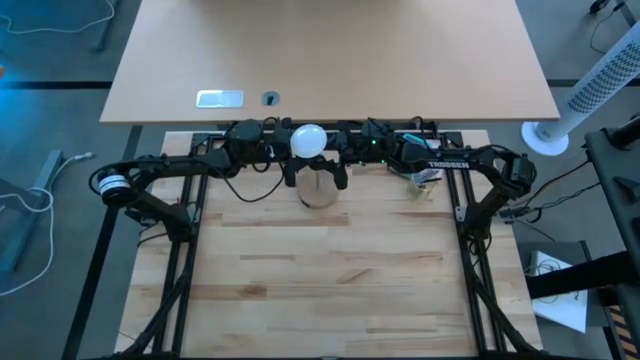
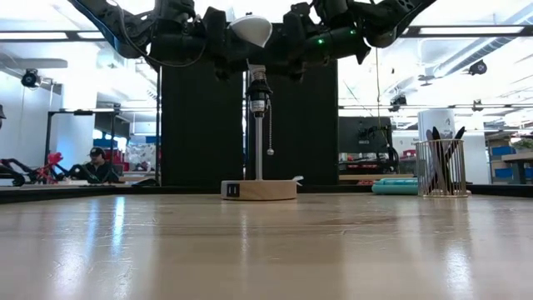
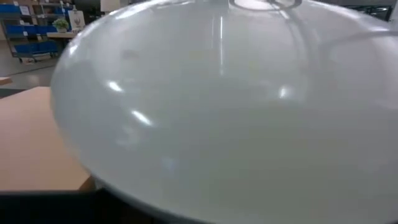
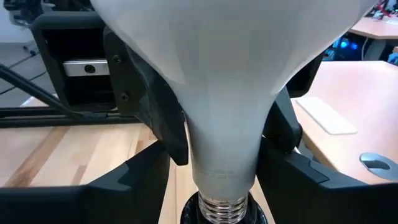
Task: Screw lightbulb
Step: Insert the light bulb into the table lamp
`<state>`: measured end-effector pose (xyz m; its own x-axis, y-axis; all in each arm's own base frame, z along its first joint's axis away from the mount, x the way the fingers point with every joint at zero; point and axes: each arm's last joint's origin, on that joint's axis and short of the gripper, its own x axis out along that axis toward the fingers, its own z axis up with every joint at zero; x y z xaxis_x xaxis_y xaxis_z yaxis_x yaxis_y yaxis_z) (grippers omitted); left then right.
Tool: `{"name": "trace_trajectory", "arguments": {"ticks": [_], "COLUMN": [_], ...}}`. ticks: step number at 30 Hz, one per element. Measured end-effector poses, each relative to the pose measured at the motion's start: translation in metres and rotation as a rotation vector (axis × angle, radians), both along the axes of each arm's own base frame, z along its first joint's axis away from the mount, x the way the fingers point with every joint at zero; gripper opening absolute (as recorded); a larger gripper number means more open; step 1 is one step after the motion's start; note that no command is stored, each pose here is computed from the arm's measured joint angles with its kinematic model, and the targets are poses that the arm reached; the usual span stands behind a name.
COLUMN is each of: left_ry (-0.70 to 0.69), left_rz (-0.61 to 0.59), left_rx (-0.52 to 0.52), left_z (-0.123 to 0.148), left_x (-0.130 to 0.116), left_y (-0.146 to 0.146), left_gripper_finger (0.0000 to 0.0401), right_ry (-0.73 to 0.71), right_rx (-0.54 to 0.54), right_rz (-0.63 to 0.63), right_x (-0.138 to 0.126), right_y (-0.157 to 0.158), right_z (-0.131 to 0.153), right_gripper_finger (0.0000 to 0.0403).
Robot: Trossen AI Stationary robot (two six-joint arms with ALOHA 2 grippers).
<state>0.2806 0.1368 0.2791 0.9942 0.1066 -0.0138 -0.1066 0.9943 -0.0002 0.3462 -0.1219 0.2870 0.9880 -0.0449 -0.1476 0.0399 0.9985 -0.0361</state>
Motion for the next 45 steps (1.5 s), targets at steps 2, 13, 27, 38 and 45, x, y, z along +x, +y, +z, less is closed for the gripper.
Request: {"name": "trace_trajectory", "arguments": {"ticks": [2, 13, 27, 38, 45], "left_ry": [0.000, -0.003, -0.013, -0.010, -0.010], "left_rz": [0.000, 0.000, -0.001, -0.002, -0.002], "left_rx": [0.000, -0.013, -0.011, -0.015, -0.015], "left_z": [0.0000, 0.0002, 0.0007, 0.0004, 0.0004], "left_x": [0.0000, 0.0000, 0.0003, 0.0003, 0.0003], "left_y": [0.0000, 0.0000, 0.0001, 0.0001, 0.0001], "left_gripper_finger": [0.0197, 0.0197, 0.0195, 0.0172, 0.0173], "right_ry": [0.001, -0.001, 0.012, 0.011, 0.008], "right_rx": [-0.003, -0.006, 0.001, 0.002, 0.001], "right_rz": [0.000, -0.005, -0.006, -0.004, -0.004], "right_x": [-0.0001, -0.0007, 0.0036, 0.0066, 0.0069], "right_y": [-0.0001, -0.0025, -0.0041, -0.0049, -0.0050], "right_z": [-0.0002, 0.0003, -0.0060, -0.0043, -0.0032], "right_gripper_finger": [0.0218, 0.0184, 0.0160, 0.0177, 0.0177]}}
